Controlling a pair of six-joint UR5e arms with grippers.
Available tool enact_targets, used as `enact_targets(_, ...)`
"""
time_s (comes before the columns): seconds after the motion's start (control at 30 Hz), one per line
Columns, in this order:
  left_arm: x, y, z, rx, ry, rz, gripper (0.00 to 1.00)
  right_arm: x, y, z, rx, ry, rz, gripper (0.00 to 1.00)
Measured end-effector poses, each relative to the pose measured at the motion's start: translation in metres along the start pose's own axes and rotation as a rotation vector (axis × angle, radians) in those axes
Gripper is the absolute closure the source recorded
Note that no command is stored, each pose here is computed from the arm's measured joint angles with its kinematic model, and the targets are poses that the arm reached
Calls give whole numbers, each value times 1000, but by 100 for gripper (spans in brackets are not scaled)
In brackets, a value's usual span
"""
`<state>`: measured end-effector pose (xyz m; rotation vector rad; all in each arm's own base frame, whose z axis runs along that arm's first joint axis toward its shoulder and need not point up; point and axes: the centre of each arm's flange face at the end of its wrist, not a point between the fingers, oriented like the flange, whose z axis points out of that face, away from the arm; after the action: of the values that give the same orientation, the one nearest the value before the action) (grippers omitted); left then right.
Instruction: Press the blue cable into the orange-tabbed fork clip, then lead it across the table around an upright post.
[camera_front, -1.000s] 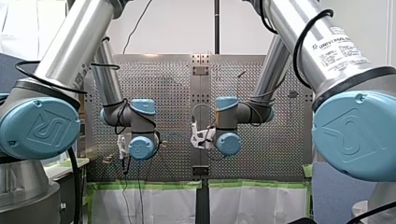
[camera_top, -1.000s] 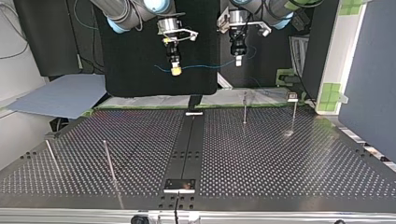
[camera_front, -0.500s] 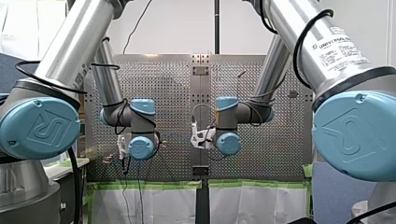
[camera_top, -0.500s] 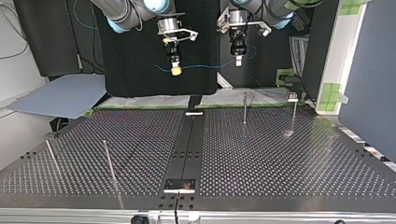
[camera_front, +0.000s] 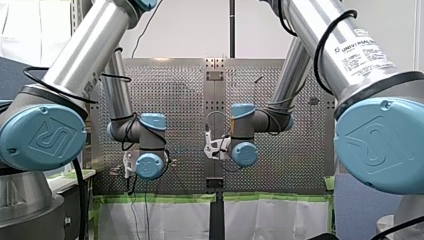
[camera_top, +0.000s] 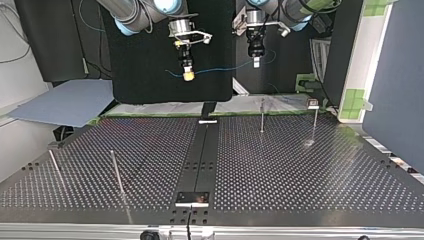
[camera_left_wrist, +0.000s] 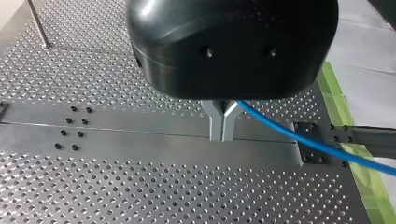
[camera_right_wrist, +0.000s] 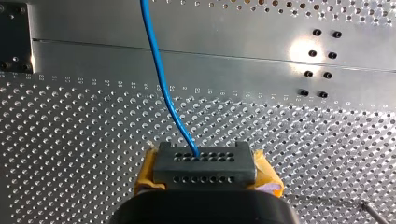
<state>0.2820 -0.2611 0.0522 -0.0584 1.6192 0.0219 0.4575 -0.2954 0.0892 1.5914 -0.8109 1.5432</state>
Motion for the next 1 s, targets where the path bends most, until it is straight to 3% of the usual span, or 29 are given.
enact_targets(0.13, 0, 0, 0, 0, 0, 0, 98, -1, 1, 1, -3, -2, -2, 100)
enact_targets(0.2, 0, 0, 0, 0, 0, 0, 98, -4, 5, 5, -18, -12, -13, 100)
enact_targets(0.33, 0, 0, 0, 0, 0, 0, 98, -15, 18, 17, -69, -44, -35, 100)
enact_targets(0.5, 0, 0, 0, 0, 0, 0, 98, -41, 40, 22, -131, -124, -59, 100)
enact_targets(0.77, 0, 0, 0, 0, 0, 0, 98, -84, 46, 9, -135, -244, -90, 100)
enact_targets(1.0, -2, 1, 2, 0, 0, -7, 98, -106, 45, 2, -129, -286, -100, 100)
